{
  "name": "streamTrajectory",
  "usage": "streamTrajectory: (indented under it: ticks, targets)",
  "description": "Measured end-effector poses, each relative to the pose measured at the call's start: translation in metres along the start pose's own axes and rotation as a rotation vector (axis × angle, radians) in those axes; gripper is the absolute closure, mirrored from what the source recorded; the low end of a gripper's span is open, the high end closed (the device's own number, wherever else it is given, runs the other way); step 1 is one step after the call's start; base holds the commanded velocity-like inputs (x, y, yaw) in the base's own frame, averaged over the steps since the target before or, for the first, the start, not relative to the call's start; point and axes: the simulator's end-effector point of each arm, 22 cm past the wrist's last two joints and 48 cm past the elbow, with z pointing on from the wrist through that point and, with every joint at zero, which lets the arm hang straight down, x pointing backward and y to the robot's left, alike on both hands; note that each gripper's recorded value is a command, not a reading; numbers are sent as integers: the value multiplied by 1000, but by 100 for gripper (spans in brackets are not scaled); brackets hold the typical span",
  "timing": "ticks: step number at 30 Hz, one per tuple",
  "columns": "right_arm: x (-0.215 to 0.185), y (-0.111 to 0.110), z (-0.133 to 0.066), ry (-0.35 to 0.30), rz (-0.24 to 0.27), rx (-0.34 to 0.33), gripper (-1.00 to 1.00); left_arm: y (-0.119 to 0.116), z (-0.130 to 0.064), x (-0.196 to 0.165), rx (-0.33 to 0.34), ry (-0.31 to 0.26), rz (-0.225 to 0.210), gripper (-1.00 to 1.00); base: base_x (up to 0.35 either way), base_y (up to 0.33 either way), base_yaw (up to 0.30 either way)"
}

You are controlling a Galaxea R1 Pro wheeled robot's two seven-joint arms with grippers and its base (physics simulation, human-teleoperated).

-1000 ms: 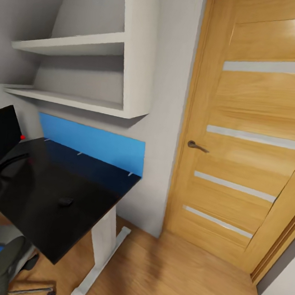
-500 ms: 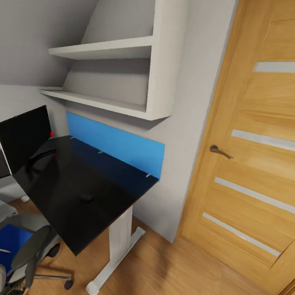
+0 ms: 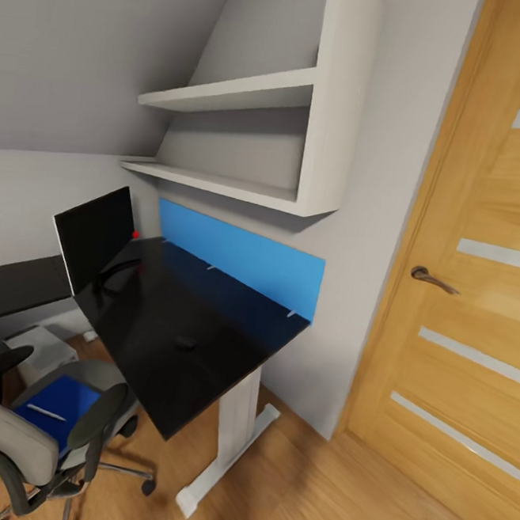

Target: In the bedroom, organize the workspace by keeping the computer under the desk, ensuring the monitor is on the desk, placing the keyboard on the desk next to the monitor, placing the mouse on the desk next to the keyboard, moving the folder from the swivel chair onto the desk next to the mouse, stacking the notebook on top of the folder with the pen on top of the notebook, and positioning the swivel chair next to the desk.

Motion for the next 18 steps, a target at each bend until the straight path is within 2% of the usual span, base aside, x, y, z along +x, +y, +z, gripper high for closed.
streamTrajectory:
  ticks: [18]
  targets:
    - [0, 0, 0, 0, -1, -1, -100, 0, 0, 0, 2, 1, 2, -100, 0, -313, 282]
